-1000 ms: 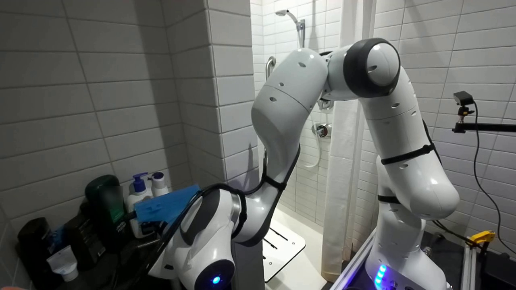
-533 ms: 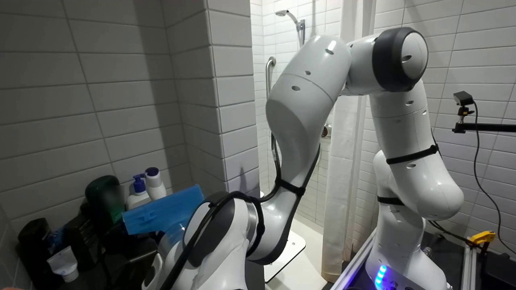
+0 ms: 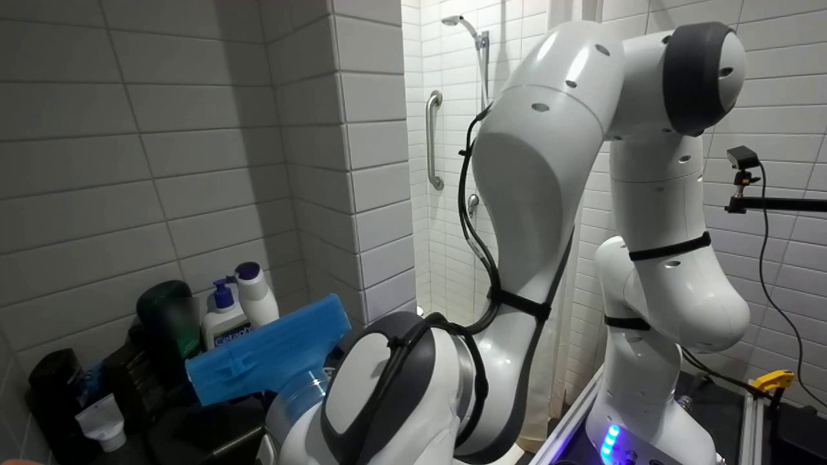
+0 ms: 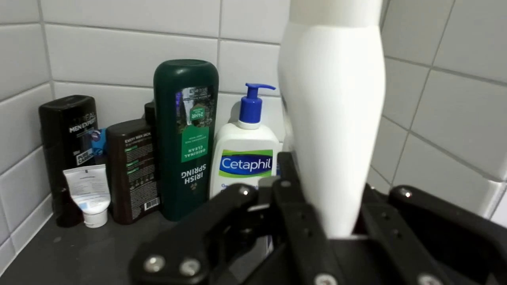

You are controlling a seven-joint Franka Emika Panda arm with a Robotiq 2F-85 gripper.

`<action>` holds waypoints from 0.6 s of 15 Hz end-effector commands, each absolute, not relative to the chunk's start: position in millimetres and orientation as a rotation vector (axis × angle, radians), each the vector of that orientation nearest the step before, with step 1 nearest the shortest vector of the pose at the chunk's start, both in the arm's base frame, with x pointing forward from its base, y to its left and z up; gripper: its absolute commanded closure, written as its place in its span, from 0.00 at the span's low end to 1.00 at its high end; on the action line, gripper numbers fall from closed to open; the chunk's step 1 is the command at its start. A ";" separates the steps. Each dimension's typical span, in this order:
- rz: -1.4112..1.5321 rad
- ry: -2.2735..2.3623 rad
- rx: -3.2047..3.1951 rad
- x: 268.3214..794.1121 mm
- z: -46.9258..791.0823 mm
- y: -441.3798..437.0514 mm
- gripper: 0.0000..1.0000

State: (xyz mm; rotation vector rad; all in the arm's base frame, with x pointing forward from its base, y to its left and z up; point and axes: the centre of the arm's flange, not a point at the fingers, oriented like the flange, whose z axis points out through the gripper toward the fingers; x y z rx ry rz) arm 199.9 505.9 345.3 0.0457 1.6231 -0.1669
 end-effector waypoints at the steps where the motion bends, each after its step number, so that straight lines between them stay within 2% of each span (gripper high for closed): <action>1: -0.208 1.589 0.046 166.7 370.6 496.5 0.95; 9: -0.319 1.543 0.177 115.4 379.7 468.3 0.95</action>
